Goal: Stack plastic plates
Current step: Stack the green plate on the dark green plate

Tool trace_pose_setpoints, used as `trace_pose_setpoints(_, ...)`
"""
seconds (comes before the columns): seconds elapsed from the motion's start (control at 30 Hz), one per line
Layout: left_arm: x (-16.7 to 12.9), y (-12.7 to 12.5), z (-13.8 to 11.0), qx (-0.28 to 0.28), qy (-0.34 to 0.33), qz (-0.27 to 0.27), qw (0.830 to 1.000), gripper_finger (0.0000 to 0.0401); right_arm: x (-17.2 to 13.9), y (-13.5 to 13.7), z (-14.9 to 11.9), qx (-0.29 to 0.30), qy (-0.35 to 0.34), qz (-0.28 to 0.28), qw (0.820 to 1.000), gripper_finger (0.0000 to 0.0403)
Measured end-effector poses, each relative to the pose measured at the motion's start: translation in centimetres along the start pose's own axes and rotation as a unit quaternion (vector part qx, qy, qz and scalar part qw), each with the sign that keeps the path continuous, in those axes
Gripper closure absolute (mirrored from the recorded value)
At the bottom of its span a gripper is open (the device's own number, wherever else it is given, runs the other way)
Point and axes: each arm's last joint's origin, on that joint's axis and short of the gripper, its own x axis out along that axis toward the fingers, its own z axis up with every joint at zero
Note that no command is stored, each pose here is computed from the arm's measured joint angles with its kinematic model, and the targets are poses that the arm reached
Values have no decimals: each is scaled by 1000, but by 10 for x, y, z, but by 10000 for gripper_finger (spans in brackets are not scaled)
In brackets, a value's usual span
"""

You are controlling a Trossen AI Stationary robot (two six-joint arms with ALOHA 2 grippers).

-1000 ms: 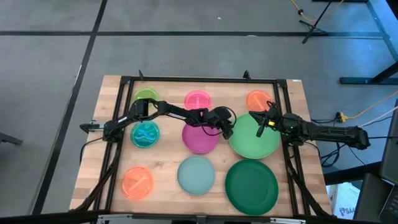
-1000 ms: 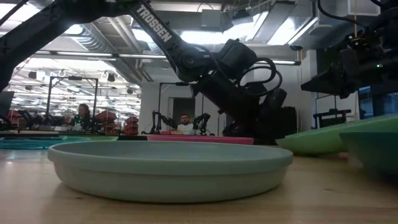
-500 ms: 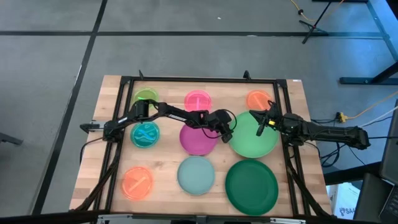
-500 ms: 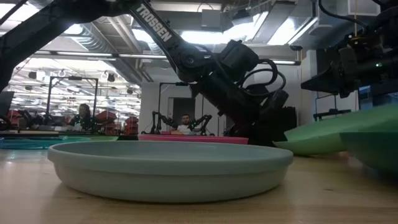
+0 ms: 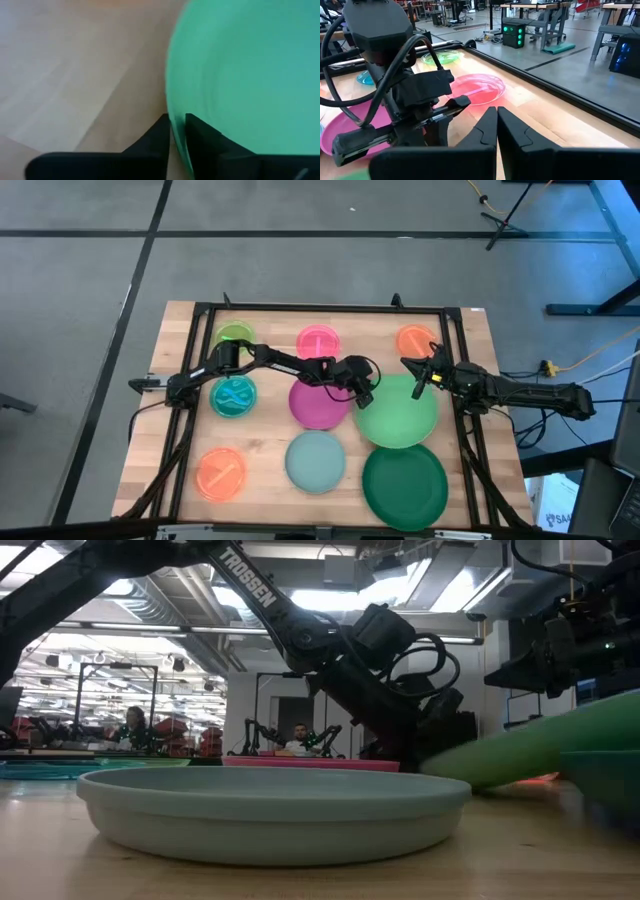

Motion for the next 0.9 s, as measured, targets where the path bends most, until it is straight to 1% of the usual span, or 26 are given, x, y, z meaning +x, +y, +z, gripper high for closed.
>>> trace_pose_setpoints(0.1,0,3,2,0,-8,4,1000,377,0,0,0,0,0,0,1000,398)
trace_pose_setpoints(0.2,0,8,5,-5,-16,13,1000,390,0,0,0,0,0,0,1000,398)
trace_pose_setpoints(0.33,-1,12,9,-7,-25,19,999,394,0,0,0,9,0,0,1000,398)
trace_pose_setpoints(0.57,-6,13,16,-1,-28,10,1000,396,0,0,0,12,-2,-9,1000,398)
trace_pose_setpoints(0.7,-13,10,24,9,-35,8,999,396,0,-1,1,10,-5,-16,1000,398)
trace_pose_setpoints(0.9,-36,-7,44,35,-57,-6,998,396,0,-1,1,2,-6,-16,1000,398)
